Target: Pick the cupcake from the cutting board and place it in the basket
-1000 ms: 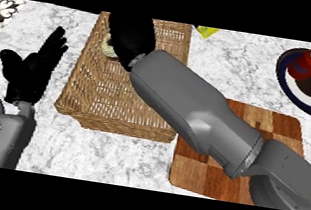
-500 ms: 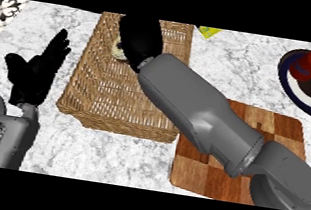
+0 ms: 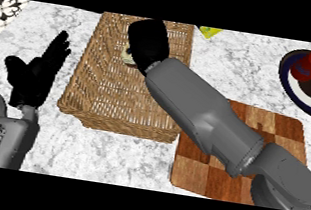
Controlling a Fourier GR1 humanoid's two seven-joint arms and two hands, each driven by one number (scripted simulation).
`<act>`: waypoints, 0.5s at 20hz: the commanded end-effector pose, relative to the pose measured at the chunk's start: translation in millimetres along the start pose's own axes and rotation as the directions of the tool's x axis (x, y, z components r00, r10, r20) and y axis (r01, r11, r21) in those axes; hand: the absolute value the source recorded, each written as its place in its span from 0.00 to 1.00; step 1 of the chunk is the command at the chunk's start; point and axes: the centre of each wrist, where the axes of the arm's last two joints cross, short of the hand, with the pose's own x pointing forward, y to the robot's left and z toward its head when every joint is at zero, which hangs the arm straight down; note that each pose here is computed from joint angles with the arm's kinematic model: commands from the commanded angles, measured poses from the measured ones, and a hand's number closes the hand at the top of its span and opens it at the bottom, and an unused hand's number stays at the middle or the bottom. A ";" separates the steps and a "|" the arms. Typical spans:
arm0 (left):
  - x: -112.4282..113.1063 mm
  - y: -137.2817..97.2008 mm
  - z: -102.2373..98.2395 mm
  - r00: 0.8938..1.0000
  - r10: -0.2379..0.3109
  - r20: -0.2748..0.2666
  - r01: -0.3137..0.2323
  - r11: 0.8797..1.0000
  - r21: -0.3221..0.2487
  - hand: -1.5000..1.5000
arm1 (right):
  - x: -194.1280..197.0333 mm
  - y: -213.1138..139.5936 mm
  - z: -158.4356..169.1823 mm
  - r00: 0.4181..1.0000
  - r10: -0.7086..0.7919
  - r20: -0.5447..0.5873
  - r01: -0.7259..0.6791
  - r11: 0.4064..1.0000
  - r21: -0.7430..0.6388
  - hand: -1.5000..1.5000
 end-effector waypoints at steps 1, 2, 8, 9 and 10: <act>17.0 -9.6 -2.9 1.000 0.006 0.001 -0.006 1.000 -0.006 0.50 | -4.7 7.0 1.0 1.000 0.000 -0.009 0.000 0.999 0.043 1.00; 5.3 -2.4 -7.4 1.000 -0.015 -0.001 0.015 1.000 -0.010 0.50 | -0.7 -0.6 -0.7 1.000 -0.002 -0.004 0.002 0.999 0.043 1.00; 15.4 -0.8 -12.4 1.000 -0.006 0.004 0.006 1.000 0.016 0.50 | -5.8 9.7 1.9 1.000 -0.013 -0.021 0.015 0.996 0.091 1.00; -1.5 -1.6 -7.9 1.000 0.018 -0.004 -0.018 1.000 0.007 0.50 | -1.8 9.3 4.1 1.000 -0.015 -0.016 0.016 0.996 0.092 1.00; 0.1 -5.3 -7.7 1.000 -0.006 0.004 0.006 1.000 0.005 0.50 | -4.9 19.1 7.7 1.000 0.003 -0.018 -0.001 0.992 0.126 1.00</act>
